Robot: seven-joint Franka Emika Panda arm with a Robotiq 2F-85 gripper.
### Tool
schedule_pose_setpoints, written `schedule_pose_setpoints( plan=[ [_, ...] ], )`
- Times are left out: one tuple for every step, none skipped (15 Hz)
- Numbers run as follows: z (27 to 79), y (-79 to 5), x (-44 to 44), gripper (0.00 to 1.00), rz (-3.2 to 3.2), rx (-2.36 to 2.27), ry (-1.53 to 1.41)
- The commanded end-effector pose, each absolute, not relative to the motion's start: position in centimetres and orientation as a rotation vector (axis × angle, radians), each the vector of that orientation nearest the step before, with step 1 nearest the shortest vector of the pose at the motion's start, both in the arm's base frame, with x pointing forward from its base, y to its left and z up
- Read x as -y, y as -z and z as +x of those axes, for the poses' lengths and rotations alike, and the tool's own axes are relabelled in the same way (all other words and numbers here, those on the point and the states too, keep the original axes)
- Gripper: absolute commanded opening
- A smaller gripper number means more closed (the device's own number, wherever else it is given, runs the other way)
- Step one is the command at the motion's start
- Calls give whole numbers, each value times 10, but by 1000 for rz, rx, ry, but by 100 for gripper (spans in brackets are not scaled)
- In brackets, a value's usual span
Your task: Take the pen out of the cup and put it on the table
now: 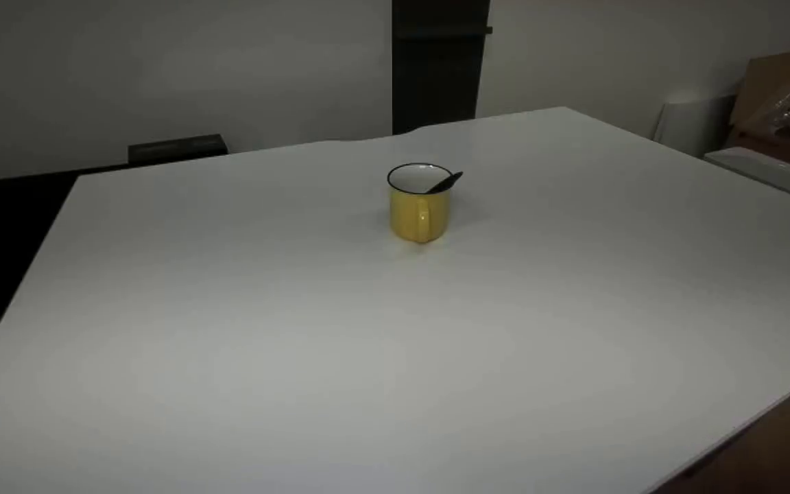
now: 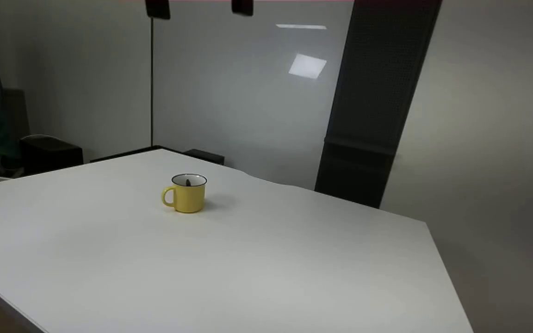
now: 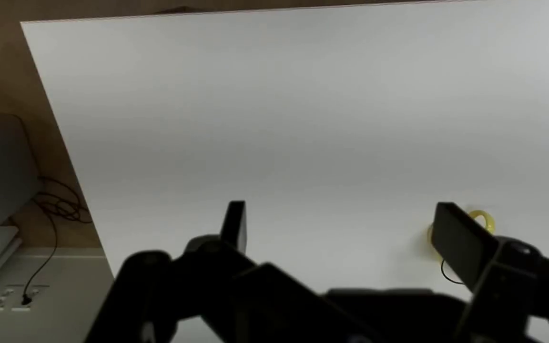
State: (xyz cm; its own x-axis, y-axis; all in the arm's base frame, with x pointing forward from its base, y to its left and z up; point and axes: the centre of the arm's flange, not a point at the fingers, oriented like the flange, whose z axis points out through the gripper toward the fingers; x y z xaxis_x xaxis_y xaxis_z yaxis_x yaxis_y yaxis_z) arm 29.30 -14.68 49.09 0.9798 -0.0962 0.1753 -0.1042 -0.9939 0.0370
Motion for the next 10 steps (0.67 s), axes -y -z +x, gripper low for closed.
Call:
schedule_pose_setpoints(
  plan=[
    [293,-491,147,100,3080,156,-269],
    [293,-491,147,100,3080,156,-269],
    [293,-491,147,100,3080,156,-269],
    [293,-491,147,100,3080,156,-269],
    [293,-491,147,100,3080,156,-269],
    [293,-491,147,100,3080,156,-269],
    [298,-489,147,100,3076,142,-279],
    [308,-485,147,100,3068,123,-289],
    [316,-481,147,100,3061,102,-305],
    [329,-476,145,100,3050,69,-328]
  ],
)
